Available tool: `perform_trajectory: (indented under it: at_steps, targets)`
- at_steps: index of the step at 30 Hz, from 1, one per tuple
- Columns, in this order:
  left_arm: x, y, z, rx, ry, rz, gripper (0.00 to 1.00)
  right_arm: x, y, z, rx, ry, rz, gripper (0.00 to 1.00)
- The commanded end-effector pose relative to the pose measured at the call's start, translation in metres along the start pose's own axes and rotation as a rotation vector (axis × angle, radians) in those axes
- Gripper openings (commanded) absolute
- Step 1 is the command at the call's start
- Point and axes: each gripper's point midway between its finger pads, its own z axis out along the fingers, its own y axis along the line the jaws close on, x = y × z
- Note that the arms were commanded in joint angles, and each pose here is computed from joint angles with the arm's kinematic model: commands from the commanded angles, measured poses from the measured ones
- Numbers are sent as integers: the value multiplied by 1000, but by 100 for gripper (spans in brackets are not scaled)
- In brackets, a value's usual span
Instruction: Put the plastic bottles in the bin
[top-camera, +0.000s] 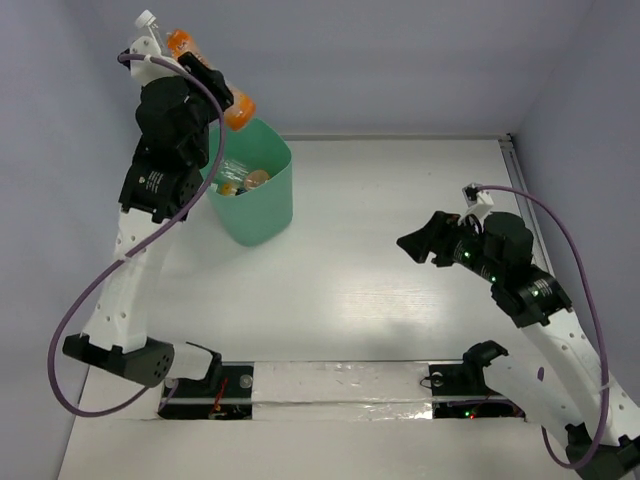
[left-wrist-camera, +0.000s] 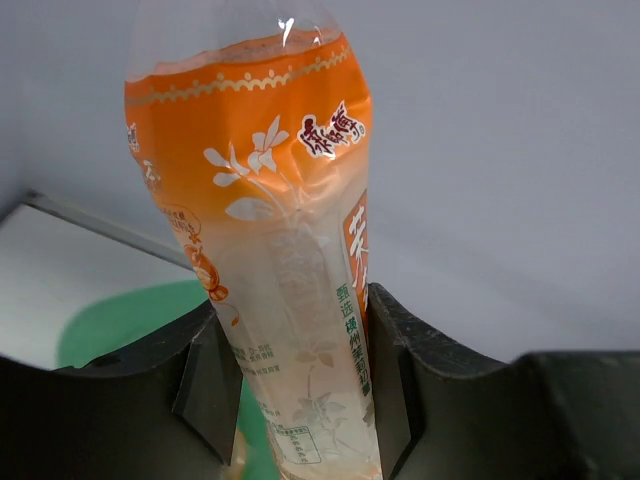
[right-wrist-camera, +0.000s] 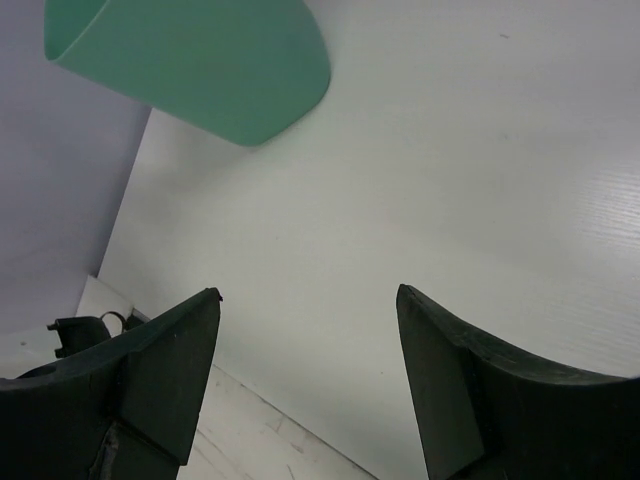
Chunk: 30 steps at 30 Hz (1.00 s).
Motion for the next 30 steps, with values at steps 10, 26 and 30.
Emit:
perform_trajectory:
  at_steps: [10,26,30]
  targets:
    - [93,69,78,-117,25,333,52,-21,23,-3,-75,-67,67,77]
    - [27,6,-5,182,12,40,99,-64,37,4,-68,-165,46,62]
    - [-6,-1,-45,233,-12,-3,99,-88,48,-3,-81,-233,23,17]
